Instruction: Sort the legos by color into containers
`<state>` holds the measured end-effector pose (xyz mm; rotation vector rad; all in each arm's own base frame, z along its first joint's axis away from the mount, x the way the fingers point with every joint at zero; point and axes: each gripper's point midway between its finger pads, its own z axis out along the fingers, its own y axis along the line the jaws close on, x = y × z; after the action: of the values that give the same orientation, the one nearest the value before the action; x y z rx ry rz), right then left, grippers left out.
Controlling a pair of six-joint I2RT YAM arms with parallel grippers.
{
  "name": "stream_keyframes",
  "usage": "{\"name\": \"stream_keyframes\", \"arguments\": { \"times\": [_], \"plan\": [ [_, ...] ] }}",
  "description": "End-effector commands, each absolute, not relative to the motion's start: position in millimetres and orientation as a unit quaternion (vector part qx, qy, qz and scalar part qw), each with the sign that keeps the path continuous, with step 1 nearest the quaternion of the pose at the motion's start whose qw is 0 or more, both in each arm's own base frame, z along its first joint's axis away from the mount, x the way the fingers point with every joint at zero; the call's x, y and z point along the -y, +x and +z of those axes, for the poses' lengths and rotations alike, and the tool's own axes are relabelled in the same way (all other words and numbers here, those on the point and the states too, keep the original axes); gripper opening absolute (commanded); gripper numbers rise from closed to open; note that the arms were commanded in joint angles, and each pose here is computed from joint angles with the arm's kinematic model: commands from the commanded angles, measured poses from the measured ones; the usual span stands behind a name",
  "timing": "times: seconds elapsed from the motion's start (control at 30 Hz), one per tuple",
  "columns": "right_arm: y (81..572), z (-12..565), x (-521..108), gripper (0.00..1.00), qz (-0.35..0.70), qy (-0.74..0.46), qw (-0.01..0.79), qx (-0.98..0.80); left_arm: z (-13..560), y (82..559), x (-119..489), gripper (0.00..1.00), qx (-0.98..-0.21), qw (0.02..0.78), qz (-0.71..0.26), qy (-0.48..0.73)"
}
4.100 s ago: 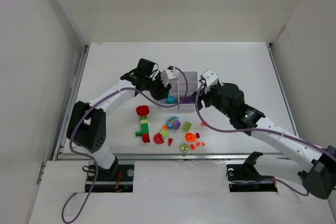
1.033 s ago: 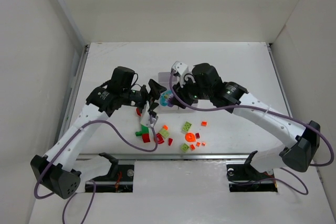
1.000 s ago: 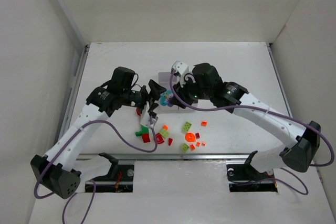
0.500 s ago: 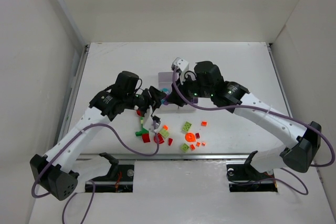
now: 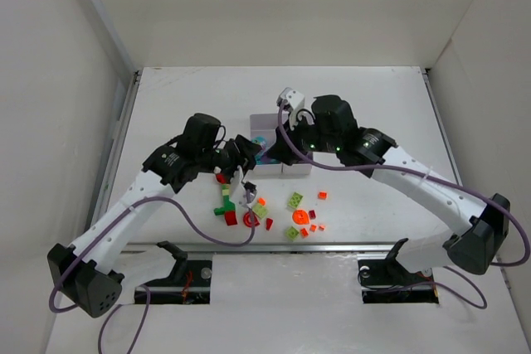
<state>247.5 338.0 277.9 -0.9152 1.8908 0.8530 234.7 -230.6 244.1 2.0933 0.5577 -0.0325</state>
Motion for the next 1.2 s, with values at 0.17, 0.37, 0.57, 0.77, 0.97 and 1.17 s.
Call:
{"name": "stream_keyframes", "arguments": {
  "times": [0.17, 0.37, 0.57, 0.77, 0.97, 1.17],
  "plan": [
    [271, 265, -279, 0.0, 0.268, -0.319, 0.43, -0.801, 211, 257, 209, 0.0, -0.348, 0.437, 0.009, 0.83],
    [276, 234, -272, 0.0, 0.247, -0.306, 0.407, -0.825, 221, 266, 212, 0.0, -0.368, 0.46, 0.014, 0.808],
    [319, 205, -249, 0.0, 0.146, -0.186, 0.403, -0.884, 225, 278, 229, 0.0, -0.508, 0.477, -0.081, 0.713],
    [338, 187, -251, 0.0, 0.176, -0.129, 0.409, -0.886, 203, 253, 232, 0.0, -0.589, 0.437, -0.198, 0.65],
    [351, 181, -237, 0.0, 0.138, -0.099, 0.414, -0.894, 204, 254, 233, 0.0, -0.588, 0.455, -0.199, 0.638],
    [354, 154, -236, 0.0, 0.112, -0.101, 0.386, -0.91, 206, 259, 231, 0.0, -0.595, 0.462, -0.195, 0.629]
  ]
}}
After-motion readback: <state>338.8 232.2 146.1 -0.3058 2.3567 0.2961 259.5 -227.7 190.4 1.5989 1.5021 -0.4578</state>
